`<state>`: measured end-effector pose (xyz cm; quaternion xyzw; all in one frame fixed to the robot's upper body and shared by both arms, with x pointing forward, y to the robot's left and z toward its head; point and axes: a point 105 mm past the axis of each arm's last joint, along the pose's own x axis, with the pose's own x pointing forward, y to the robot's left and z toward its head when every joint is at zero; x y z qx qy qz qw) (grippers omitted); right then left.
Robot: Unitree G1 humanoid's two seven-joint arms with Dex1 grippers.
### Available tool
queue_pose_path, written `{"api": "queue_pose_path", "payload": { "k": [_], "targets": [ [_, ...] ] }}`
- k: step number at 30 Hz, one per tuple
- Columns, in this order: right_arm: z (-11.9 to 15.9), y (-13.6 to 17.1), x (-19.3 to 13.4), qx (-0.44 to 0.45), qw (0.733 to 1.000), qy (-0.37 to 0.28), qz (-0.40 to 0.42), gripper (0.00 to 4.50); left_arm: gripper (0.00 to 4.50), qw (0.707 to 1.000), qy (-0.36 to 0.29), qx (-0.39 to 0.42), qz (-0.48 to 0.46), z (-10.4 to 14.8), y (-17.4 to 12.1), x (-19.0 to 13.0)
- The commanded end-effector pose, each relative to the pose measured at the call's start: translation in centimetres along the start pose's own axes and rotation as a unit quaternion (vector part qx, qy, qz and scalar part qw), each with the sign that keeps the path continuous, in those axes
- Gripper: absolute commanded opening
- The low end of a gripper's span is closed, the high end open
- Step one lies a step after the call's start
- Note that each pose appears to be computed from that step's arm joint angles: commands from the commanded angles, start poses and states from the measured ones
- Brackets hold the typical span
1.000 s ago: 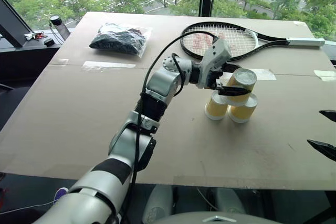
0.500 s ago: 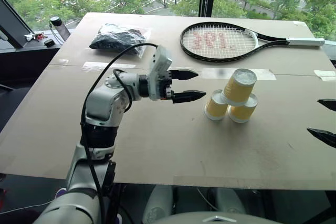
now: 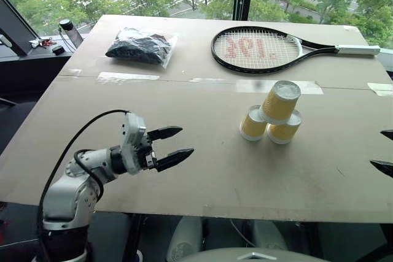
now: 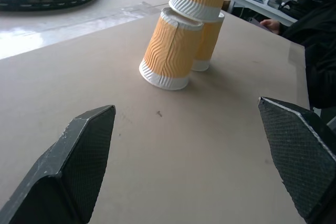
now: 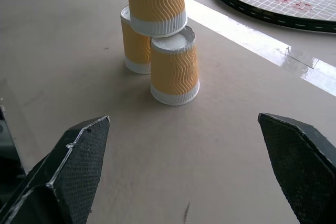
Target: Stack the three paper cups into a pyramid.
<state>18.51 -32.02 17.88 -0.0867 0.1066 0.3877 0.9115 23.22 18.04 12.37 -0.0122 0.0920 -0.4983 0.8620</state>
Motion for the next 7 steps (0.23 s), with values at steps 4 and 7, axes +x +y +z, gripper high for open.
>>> {"api": "queue_pose_path", "payload": {
  "k": [4,7],
  "targets": [
    [-1.6,-0.5,-1.7,0.015,0.999,0.021,-0.043,4.50,4.46,0.998,0.021,0.022,0.054,-0.6,0.0,-2.7],
    [-2.9,-0.3,-2.2,0.035,0.997,0.038,-0.050,4.50,4.46,0.996,0.027,0.029,0.075,-1.0,0.3,-3.6]
  ]
}}
